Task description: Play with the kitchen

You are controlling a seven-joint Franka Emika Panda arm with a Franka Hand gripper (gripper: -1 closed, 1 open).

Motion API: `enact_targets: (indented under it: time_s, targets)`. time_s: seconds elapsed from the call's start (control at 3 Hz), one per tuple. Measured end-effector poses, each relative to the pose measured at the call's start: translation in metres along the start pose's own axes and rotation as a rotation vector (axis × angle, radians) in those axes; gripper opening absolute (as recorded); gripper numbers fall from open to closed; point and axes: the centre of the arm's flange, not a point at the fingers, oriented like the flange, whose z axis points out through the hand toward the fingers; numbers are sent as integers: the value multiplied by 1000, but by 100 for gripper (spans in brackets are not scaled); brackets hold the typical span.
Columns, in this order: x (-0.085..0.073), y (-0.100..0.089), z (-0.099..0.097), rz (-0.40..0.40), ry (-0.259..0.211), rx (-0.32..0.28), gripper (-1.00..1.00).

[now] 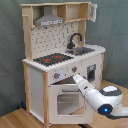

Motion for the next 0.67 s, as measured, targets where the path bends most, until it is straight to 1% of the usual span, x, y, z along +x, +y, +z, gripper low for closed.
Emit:
enact_targets:
  time_s: [0.67]
  targets:
    - [10,30,1,-165,35,-16,100]
